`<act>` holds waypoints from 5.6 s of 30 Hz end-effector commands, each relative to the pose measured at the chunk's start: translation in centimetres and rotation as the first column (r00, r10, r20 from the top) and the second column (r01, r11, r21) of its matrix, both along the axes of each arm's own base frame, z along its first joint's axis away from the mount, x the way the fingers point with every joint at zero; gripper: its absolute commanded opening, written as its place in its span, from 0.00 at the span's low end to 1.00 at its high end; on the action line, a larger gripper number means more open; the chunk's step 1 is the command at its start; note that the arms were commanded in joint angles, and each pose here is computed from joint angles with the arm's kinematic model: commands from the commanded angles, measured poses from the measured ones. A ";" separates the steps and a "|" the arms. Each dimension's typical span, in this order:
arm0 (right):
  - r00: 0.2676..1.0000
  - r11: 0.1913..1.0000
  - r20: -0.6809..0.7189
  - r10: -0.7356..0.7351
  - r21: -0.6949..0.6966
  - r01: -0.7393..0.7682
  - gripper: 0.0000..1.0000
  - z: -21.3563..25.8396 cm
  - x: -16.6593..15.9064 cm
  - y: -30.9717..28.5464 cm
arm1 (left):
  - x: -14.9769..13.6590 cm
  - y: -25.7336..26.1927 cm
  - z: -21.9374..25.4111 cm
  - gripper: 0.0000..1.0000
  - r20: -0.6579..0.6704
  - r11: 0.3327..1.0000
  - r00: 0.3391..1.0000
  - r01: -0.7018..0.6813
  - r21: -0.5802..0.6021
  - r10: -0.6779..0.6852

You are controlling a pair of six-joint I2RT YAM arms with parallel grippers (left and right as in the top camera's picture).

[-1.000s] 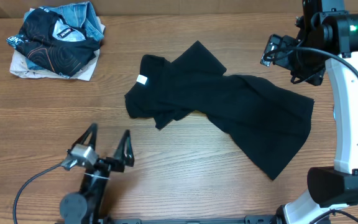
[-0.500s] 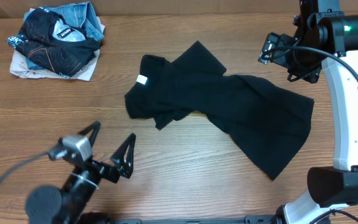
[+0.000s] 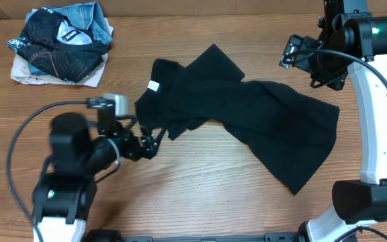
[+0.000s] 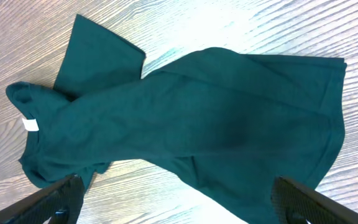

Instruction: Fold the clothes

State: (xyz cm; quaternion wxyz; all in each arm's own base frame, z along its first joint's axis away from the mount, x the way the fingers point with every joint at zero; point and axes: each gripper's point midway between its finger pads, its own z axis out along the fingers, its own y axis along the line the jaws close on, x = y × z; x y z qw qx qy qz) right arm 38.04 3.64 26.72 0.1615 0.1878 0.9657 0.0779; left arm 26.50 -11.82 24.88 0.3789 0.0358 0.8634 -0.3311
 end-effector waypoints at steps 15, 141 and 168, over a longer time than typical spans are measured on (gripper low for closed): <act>1.000 1.000 0.014 -0.011 0.002 0.011 1.00 0.5 -0.1 -0.2 | 3.8 -5.0 -13.2 1.00 -0.422 0.927 0.861 -0.133 0.351 0.284; 0.859 0.989 -0.510 0.035 -0.108 -0.104 1.00 -14.2 -21.2 11.6 | 7.0 15.1 -6.7 1.00 -0.398 0.617 0.512 -0.382 0.688 0.761; 0.504 0.686 -0.573 0.646 0.145 -0.713 0.96 -22.2 -30.2 14.1 | 7.1 15.1 -6.7 1.00 -0.397 0.624 0.531 -0.361 0.693 0.748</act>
